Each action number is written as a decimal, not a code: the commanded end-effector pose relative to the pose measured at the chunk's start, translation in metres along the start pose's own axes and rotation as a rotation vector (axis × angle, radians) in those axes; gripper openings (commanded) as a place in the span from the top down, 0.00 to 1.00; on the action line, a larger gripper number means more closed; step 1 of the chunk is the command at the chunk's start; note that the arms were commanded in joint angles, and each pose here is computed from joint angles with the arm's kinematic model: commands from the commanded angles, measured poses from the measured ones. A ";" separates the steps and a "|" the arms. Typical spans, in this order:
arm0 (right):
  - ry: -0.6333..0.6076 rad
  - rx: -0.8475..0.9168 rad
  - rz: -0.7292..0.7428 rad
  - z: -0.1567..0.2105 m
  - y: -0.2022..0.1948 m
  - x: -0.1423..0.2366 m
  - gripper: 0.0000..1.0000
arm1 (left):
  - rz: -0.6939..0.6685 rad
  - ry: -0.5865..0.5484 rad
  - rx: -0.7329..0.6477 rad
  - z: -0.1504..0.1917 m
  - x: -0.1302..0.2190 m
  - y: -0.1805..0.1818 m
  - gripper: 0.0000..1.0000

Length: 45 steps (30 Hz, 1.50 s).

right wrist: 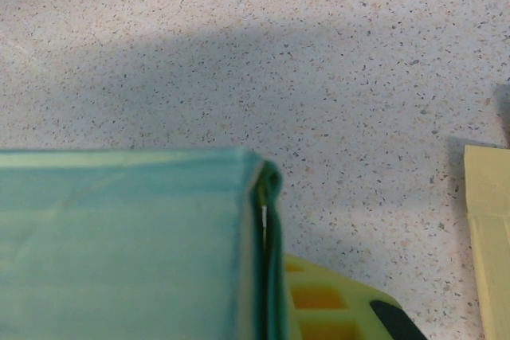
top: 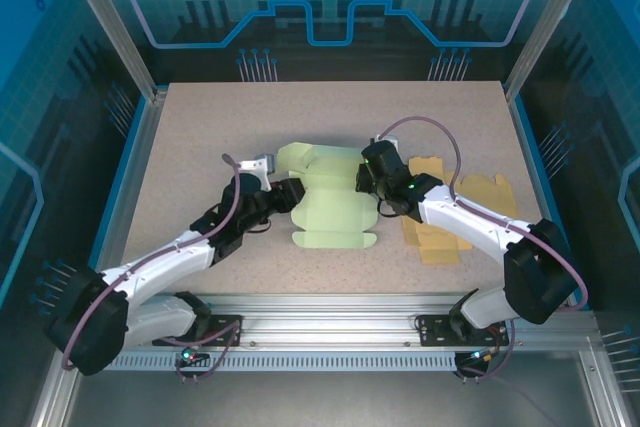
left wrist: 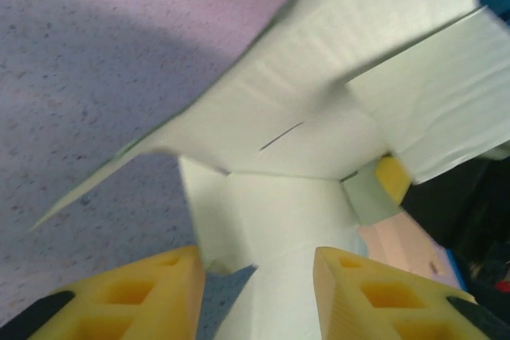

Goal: Fold the paper box

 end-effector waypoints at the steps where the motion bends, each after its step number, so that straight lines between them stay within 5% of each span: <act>1: 0.006 -0.007 -0.007 0.006 0.006 -0.004 1.00 | 0.106 -0.036 -0.036 -0.013 -0.004 -0.024 0.60; 17: 0.012 0.006 -0.013 0.010 0.015 -0.004 1.00 | 0.109 0.000 -0.031 -0.001 -0.021 -0.020 0.60; 32: 0.014 0.032 0.022 0.012 0.011 -0.007 1.00 | 0.233 -0.029 -0.178 -0.004 0.070 -0.034 0.45; 40: 0.017 0.033 -0.013 0.017 0.008 0.002 1.00 | -0.241 -0.251 -0.226 -0.053 0.114 -0.011 0.49; 45: 0.021 0.039 -0.026 0.017 0.007 0.006 1.00 | -0.337 -0.321 -0.214 -0.077 0.105 0.005 0.48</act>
Point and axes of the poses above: each hand's point on the last joint's axis, 136 mm out from that joint toward the fingers, its own x axis back along the fingers, its own y axis along the line the jaws close on, z = x × y, the point moved 9 cm from there along x, back along the fingers, and after that the axes turned 2 degrees about -x, right-handed, at the moved point
